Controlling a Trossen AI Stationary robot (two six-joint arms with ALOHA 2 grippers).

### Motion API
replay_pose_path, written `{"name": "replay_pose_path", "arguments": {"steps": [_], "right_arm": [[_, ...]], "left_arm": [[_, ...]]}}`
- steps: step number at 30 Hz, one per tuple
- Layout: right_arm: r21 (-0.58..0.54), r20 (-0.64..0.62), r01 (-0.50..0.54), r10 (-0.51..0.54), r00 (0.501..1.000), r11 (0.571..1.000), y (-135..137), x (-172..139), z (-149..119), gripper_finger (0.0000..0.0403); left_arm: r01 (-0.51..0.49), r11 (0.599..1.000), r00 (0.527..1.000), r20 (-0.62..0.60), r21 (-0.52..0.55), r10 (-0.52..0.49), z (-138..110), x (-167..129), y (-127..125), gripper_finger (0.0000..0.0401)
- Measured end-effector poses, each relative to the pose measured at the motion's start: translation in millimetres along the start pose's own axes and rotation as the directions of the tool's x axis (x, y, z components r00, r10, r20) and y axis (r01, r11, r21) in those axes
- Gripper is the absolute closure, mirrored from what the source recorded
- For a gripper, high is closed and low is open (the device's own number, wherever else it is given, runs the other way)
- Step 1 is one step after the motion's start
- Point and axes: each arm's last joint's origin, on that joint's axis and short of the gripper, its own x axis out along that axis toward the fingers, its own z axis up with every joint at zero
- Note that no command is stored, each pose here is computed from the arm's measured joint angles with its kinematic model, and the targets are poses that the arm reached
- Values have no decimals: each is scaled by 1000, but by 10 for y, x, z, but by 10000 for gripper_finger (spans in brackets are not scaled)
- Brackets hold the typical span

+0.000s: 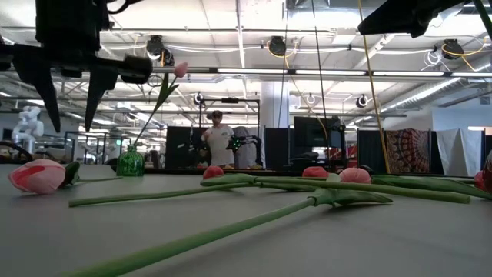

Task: Sort flowers into vase by color
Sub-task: Put the left pink flower into the green vase

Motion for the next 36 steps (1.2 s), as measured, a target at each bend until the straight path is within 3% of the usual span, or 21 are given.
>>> {"name": "replay_pose_path", "arguments": {"steps": [24, 36], "right_arm": [[0, 0, 0, 0, 1000, 1000, 0, 0, 0, 305], [0, 0, 0, 0, 1000, 1000, 0, 0, 0, 305]], "left_arm": [[13, 1000, 1000, -16, -6, -13, -135, 298, -97, 266], [-55, 998, 996, -67, 4, 55, -218, 425, -129, 266]]}}
